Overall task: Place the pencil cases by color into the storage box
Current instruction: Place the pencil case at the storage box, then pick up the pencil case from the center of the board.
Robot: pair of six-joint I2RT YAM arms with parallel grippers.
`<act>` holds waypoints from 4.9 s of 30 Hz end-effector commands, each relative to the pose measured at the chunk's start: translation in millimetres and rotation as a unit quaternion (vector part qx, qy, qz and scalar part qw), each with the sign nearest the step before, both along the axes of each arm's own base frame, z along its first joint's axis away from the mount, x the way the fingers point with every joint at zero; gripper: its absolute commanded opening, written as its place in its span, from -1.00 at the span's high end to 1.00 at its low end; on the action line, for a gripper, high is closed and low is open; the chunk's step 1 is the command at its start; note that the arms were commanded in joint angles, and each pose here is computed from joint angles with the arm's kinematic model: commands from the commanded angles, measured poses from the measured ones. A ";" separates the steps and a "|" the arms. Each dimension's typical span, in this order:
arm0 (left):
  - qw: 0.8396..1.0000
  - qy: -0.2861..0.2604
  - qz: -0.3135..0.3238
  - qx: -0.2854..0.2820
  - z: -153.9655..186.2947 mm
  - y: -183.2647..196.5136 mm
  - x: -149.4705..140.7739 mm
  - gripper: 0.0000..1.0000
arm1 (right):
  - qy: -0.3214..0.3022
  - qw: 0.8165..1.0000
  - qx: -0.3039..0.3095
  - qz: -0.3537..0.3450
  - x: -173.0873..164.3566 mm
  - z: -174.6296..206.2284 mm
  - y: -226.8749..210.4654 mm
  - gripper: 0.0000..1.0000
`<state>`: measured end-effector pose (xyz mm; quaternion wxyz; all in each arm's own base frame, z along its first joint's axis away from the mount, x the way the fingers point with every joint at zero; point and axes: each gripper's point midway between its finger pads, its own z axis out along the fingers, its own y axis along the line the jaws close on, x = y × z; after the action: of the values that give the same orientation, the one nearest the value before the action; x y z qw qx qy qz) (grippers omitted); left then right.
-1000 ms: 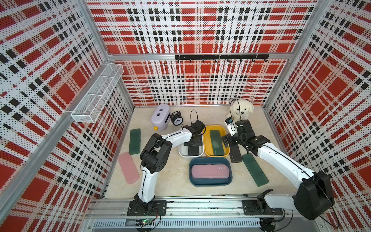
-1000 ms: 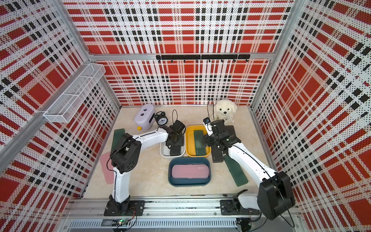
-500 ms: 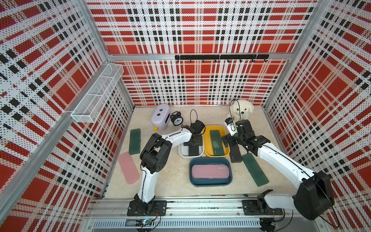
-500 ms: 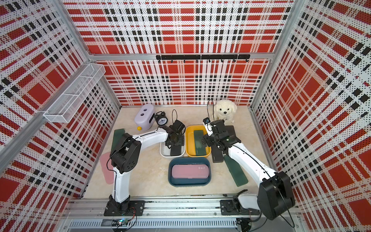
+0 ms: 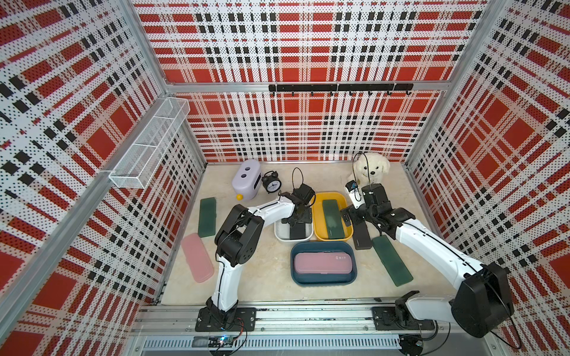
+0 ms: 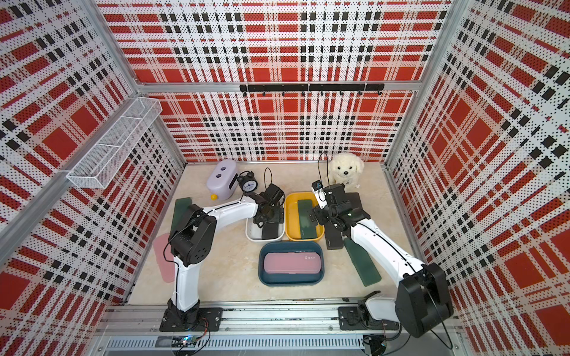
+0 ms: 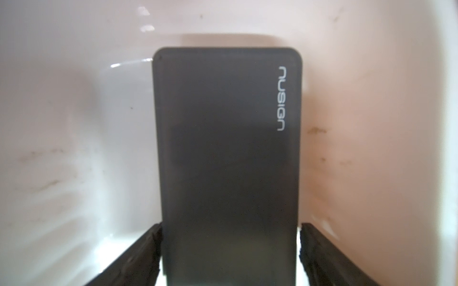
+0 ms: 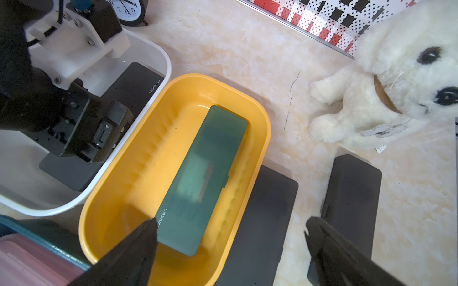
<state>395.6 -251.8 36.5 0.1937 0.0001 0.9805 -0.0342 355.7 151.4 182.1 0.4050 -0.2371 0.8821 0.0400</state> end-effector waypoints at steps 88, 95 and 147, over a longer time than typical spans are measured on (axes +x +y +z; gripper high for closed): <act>0.948 -0.300 0.032 -0.100 173.5 43.5 31.8 -0.84 | 0.202 0.954 -0.032 -0.218 75.7 -162.0 -187.6 -0.91; 0.948 -0.301 0.031 -0.099 174.5 44.8 31.0 -0.84 | 0.195 0.954 -0.028 -0.224 74.9 -153.6 -193.8 -0.59; 0.934 -0.319 0.123 -0.106 186.3 142.9 12.9 -0.83 | 0.010 0.993 0.025 -0.115 20.2 33.7 35.0 -0.20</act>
<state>411.9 -117.5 214.4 0.4879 -0.1170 0.8587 -0.1045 369.1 177.2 205.0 0.3882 -0.1505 0.9091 0.0144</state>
